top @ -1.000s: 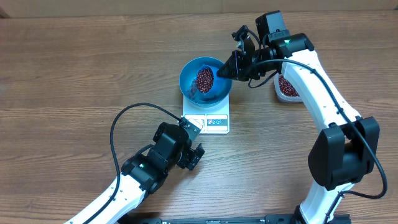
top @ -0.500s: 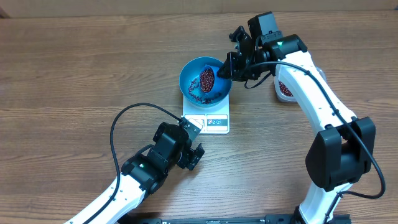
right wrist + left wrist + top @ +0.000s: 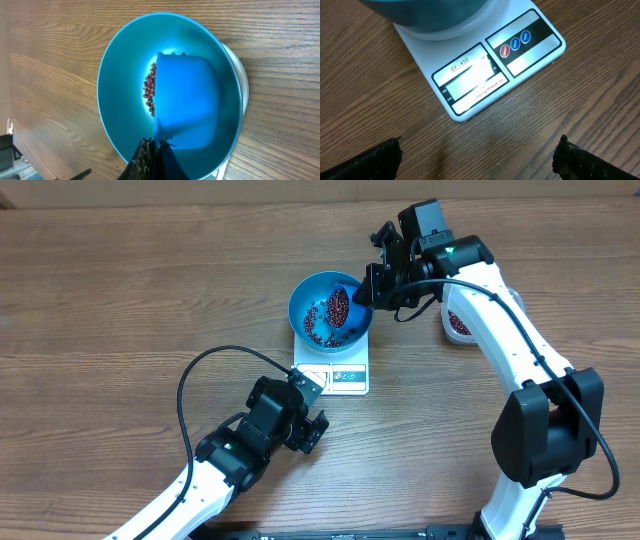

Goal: Scoop item into bowl and weigh 150g on scale
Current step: 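Tip the scoop to pour beans into the blue bowl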

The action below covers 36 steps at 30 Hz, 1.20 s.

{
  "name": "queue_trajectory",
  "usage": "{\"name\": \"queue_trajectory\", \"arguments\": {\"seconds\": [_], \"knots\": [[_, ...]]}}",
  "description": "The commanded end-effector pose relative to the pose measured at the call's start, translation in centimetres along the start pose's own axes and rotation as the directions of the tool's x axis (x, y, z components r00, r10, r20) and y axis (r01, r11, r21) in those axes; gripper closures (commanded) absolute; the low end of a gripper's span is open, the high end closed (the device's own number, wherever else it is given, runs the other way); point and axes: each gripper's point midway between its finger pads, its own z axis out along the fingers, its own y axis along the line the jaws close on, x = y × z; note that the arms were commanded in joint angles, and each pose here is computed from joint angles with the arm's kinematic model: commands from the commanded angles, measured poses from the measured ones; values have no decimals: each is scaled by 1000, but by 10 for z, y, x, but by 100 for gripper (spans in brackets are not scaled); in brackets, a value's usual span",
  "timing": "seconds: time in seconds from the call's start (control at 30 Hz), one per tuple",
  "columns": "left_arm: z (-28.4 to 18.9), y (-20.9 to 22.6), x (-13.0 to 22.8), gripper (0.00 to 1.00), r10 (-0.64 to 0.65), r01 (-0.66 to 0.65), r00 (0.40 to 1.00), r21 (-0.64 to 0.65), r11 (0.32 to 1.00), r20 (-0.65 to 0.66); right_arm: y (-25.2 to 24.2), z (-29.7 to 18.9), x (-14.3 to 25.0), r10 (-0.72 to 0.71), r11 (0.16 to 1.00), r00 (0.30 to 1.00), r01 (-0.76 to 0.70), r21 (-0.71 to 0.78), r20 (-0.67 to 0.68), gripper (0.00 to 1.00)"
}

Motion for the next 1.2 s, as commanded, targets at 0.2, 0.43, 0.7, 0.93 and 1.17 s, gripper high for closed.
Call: {"name": "queue_trajectory", "arguments": {"seconds": [0.2, 0.43, 0.7, 0.93, 1.17], "knots": [[-3, 4, -11, 1, -12, 12, 1000, -18, 1000, 22, 35, -21, -13, -93, 995, 992, 90, 45, 82, 96], [-3, 4, -11, 0, -12, 12, 1000, -18, 1000, 22, 28, -18, -10, -101, 987, 992, 90, 133, 78, 96], [-3, 4, -11, 0, -12, 12, 1000, -18, 1000, 22, 29, -18, -9, -106, 986, 991, 94, 139, 79, 96], [-3, 4, -10, 1, -12, 12, 1000, -18, 1000, 21, 33, -23, -10, -117, 985, 989, 104, 138, 91, 96], [-3, 4, -10, 0, -12, 12, 1000, -18, 1000, 21, 42, -23, -6, -146, 979, 985, 130, 158, 95, 96]]}}
